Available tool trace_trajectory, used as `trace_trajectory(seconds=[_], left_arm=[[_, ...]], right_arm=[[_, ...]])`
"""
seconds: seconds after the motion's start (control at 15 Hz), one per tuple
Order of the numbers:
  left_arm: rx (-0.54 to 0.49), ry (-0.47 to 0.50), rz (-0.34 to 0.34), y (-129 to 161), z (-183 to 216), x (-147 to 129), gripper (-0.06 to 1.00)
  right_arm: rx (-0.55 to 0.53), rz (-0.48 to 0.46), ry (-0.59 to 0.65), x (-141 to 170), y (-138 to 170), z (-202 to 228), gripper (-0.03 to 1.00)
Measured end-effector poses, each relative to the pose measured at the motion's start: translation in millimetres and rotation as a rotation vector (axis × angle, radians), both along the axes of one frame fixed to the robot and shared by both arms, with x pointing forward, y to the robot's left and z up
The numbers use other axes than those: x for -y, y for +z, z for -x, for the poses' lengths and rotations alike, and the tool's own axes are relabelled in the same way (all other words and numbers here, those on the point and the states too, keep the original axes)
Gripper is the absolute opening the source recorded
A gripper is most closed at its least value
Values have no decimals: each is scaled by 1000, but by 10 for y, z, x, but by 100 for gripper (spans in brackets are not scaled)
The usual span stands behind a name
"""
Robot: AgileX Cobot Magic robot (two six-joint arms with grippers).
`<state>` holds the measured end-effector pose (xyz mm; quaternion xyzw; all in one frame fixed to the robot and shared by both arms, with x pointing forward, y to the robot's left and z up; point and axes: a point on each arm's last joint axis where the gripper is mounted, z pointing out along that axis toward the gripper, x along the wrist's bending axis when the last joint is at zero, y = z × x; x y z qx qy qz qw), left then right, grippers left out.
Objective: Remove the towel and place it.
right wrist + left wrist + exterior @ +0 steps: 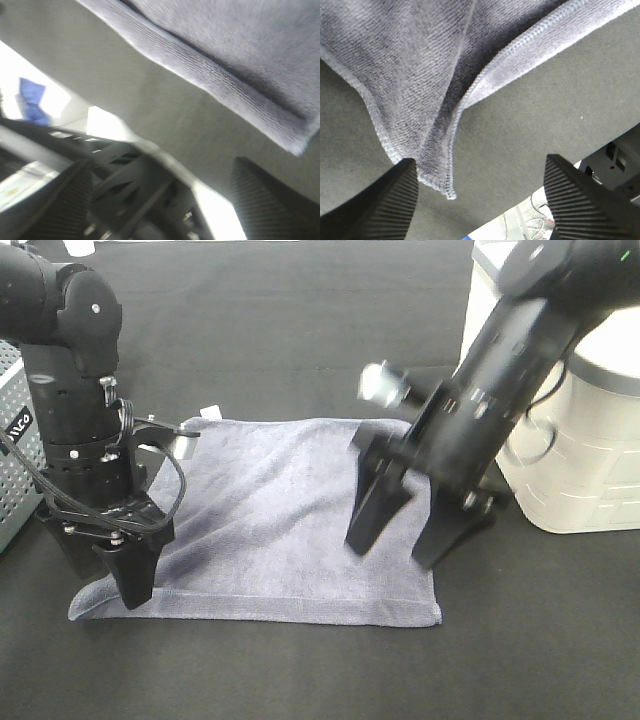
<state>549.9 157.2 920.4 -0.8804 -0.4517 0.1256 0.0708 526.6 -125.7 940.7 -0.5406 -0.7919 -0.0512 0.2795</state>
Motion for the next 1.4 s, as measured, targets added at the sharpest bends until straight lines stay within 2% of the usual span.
trace_trajectory(seconds=[0.13, 0.27, 0.53, 0.73, 1.13, 1.4], left_arm=[[-2, 26, -5, 0, 2, 2, 67], [15, 63, -9, 62, 6, 0, 67], [118, 93, 27, 445, 38, -65, 67], [142, 112, 24, 518, 22, -145, 67], [144, 114, 23, 525, 23, -148, 67], [147, 111, 17, 525, 21, -153, 67]], right_arm=[[113, 73, 19, -172, -92, 160, 74], [224, 125, 3, -218, -84, 154, 74], [336, 139, -40, -221, -151, 81, 74], [311, 182, -67, -96, -462, 289, 74], [270, 198, -85, -45, -590, 447, 71], [242, 208, 51, -284, -574, 860, 71]])
